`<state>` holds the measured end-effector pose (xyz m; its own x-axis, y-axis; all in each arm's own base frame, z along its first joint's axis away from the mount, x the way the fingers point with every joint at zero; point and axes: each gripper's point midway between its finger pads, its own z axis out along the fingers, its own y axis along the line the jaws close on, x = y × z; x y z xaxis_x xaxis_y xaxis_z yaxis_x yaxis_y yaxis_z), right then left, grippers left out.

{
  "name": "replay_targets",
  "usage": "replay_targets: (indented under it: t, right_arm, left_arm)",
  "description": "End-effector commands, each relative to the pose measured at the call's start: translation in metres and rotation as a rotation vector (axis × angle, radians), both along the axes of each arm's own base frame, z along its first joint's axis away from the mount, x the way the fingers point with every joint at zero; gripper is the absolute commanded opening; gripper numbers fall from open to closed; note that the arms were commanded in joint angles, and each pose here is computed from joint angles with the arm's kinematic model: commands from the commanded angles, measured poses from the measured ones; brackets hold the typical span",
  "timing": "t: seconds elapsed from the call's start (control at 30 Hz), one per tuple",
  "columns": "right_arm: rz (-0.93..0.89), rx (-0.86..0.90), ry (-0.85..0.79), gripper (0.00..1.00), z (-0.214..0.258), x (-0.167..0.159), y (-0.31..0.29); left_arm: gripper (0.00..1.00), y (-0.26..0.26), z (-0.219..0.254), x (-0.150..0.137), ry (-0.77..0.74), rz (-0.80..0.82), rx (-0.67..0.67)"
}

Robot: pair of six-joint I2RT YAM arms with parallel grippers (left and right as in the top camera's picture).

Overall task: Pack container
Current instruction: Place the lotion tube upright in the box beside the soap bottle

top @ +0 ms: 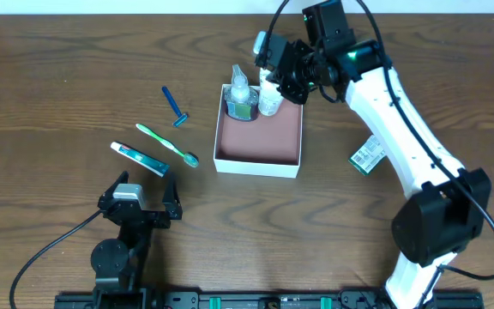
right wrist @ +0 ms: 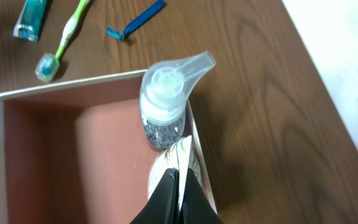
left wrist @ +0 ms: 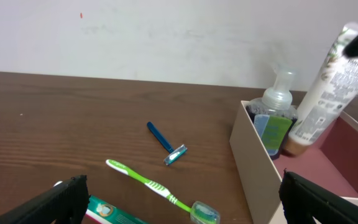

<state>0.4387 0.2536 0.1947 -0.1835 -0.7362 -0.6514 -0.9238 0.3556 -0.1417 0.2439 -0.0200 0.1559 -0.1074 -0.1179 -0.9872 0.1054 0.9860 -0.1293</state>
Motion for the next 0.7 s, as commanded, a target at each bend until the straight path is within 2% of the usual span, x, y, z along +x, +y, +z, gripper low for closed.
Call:
replay_targets:
  t: [0.0, 0.33, 0.37, 0.47, 0.5, 0.53, 0.67]
  right_arm:
    - [0.068, 0.021, -0.029, 0.01, 0.002, 0.000, 0.012]
    - [0.066, 0.025, -0.040, 0.01, -0.008, 0.010, 0.015]
    - [0.066, 0.026, -0.043, 0.08, -0.008, 0.011, 0.015]
    - [0.066, 0.030, -0.054, 0.51, -0.006, 0.013, 0.016]
    - [0.065, 0.032, -0.060, 0.70, -0.006, 0.014, 0.016]
    - [0.065, 0.036, -0.069, 0.83, -0.004, 0.016, 0.017]
    - [0.054, 0.057, -0.099, 0.96, 0.003, 0.022, 0.020]
  left_arm:
    - [0.98, -0.003, -0.015, -0.001, 0.046, -0.017, -0.003]
    - [0.98, -0.003, -0.015, -0.001, 0.046, -0.017, -0.003]
    - [0.98, -0.003, -0.015, -0.001, 0.046, -0.017, -0.003]
    - [0.98, -0.003, -0.015, -0.001, 0.046, -0.017, -0.003]
    - [0.98, -0.003, -0.015, -0.001, 0.046, -0.017, -0.003]
    - [0.98, -0.003, -0.015, -0.001, 0.046, -0.017, -0.003]
    - [0.98, -0.003, -0.015, -0.001, 0.046, -0.017, -0.003]
